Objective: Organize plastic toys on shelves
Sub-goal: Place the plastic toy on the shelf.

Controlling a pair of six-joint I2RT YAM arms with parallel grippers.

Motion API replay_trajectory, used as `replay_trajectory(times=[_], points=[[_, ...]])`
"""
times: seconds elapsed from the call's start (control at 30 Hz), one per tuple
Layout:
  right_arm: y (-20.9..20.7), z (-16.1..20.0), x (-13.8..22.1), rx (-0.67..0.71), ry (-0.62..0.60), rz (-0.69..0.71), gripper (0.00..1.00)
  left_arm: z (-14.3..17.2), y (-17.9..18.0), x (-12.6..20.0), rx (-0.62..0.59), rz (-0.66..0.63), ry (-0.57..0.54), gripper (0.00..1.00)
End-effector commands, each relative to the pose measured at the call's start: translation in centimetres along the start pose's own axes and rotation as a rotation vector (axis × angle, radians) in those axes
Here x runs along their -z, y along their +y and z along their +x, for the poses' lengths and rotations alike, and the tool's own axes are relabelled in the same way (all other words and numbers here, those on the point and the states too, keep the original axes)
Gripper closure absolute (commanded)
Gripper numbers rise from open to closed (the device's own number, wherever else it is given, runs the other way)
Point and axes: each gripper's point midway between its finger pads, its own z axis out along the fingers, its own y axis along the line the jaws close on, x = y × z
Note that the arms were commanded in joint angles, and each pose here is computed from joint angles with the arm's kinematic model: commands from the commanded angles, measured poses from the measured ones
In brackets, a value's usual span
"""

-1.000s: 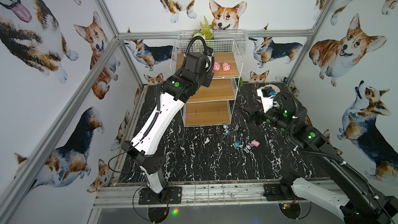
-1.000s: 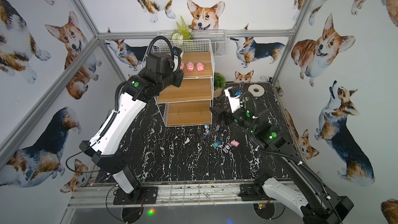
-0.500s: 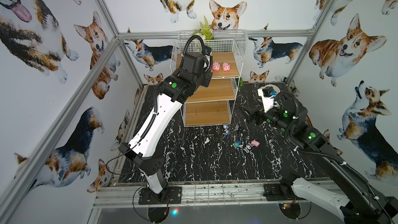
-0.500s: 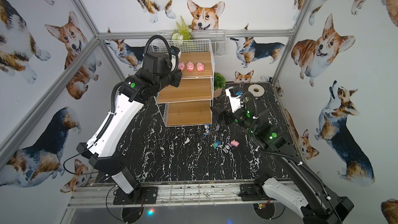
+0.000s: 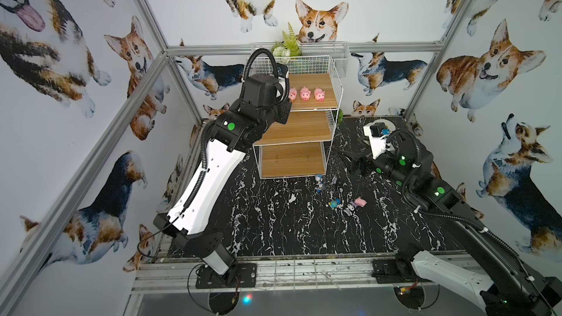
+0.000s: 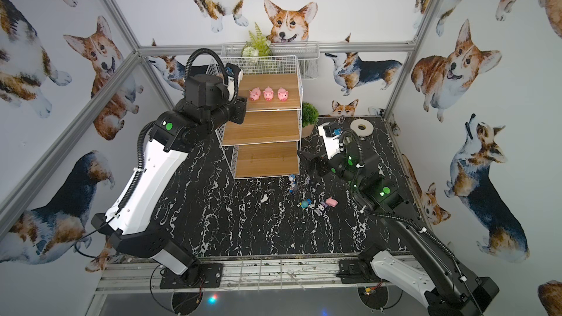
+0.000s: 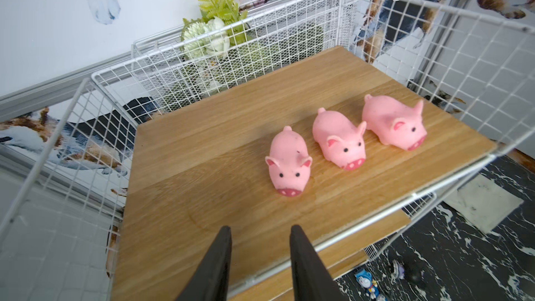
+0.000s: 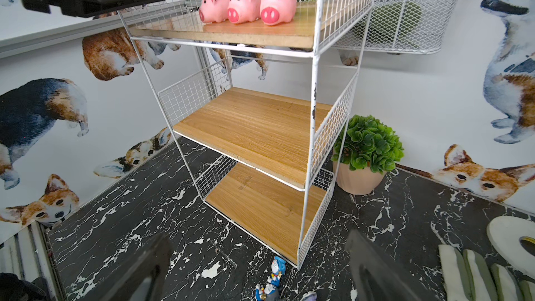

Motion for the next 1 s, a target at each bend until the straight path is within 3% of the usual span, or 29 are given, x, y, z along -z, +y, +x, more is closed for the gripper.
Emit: replay_trajectory(times=[0.0,0.23,0.97], points=[[0.1,-0.7,0.1,-0.002,-0.032,-0.002,0.00,0.1,0.7,-1.4,-0.005,-0.048,0.018,0.63],[0.0,-0.7,0.5,-0.001,-0.031,0.004,0.00,0.7,0.7,-2.9,-0.007,-0.051,0.048,0.64],[-0.1,-0.4,0.5,-0.007,-0.032,0.006,0.00,0.7,-0.6,-3.1,0.014,0.021,0.044,0.64]])
